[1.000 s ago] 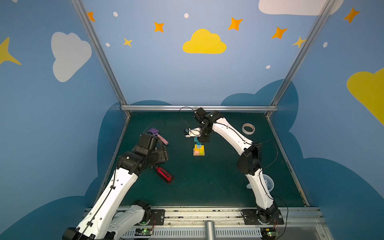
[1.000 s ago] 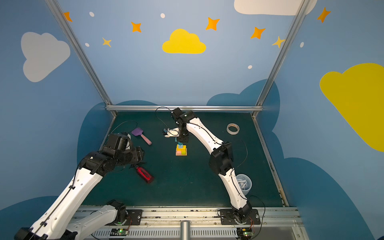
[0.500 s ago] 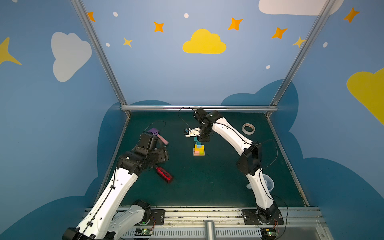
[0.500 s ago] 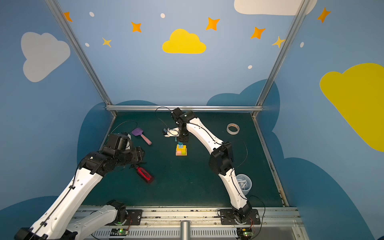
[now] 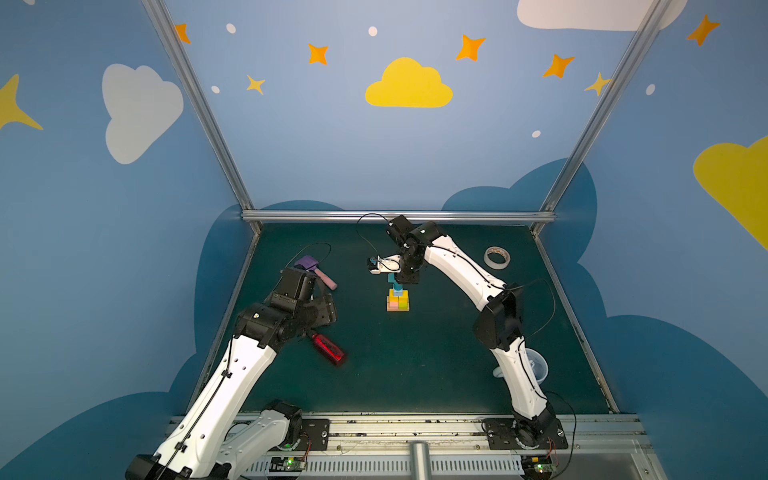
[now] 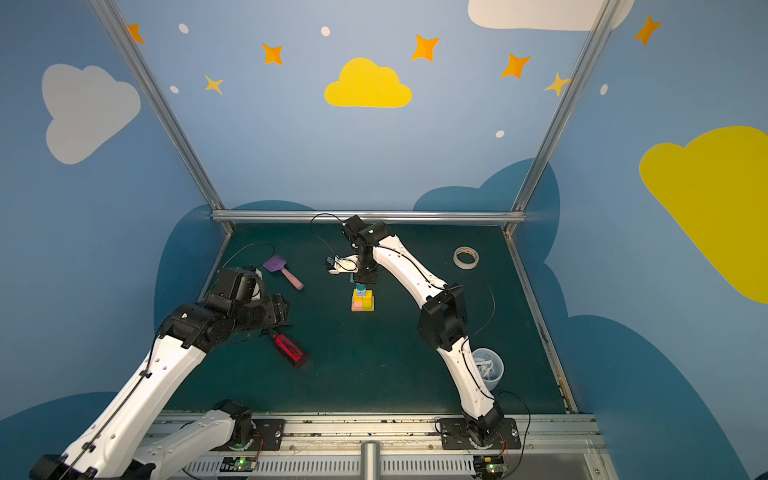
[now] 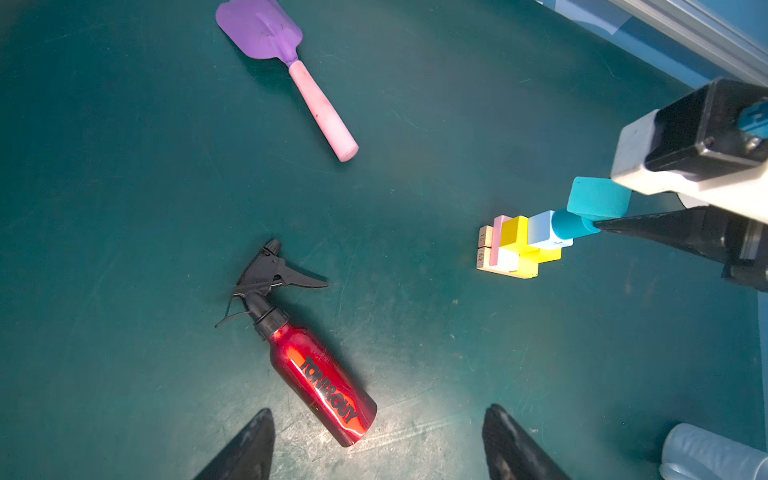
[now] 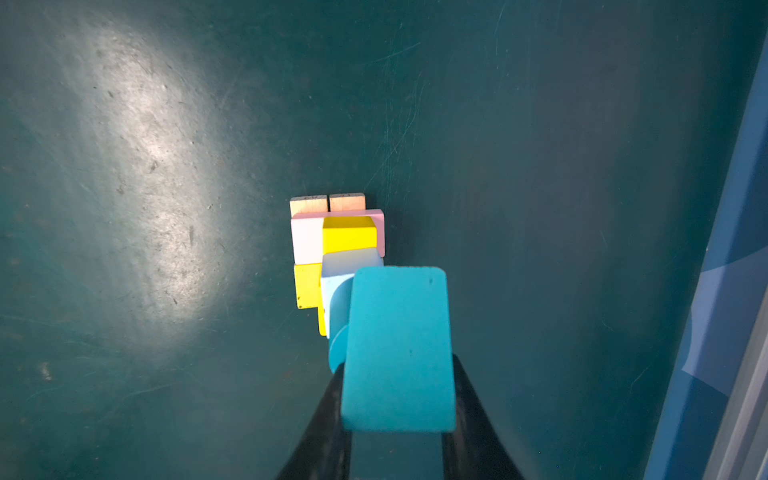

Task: Build the wood block tower
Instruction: 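Lower the teal wedge with the right gripper onto the teal cylinder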

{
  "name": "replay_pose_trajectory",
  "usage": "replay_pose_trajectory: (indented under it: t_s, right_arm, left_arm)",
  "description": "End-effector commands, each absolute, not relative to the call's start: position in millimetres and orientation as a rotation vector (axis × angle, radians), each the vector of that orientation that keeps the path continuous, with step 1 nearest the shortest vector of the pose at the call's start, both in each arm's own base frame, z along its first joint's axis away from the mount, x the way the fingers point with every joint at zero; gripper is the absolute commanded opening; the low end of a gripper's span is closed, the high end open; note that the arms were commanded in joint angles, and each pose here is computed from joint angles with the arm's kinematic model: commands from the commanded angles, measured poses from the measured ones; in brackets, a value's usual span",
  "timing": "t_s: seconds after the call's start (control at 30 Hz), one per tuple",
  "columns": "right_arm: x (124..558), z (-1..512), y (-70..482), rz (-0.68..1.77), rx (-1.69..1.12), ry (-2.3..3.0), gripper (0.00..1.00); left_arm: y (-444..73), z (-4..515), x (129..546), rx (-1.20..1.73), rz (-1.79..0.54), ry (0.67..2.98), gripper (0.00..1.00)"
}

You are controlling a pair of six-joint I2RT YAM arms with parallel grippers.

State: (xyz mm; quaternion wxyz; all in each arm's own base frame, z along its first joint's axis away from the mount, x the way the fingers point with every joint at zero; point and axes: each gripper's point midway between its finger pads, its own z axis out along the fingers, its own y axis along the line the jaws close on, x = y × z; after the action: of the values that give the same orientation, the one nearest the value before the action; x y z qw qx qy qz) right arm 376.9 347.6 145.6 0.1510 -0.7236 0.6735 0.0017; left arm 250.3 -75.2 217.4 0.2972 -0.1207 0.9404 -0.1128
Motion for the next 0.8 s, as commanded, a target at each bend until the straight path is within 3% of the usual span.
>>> replay_pose_trajectory:
  t_s: [0.0, 0.77]
  right_arm:
    - [370.5, 135.8, 345.8, 0.003, -2.118, 1.948, 0.15]
    - [370.4, 135.6, 347.1, -0.003, -2.115, 1.947, 0.32]
  left_arm:
    - [-73.9, 215.3, 249.7, -0.317, -0.294, 2.502, 0.79]
    - [-73.4, 215.2, 248.5, -0.318, -0.294, 2.501, 0.79]
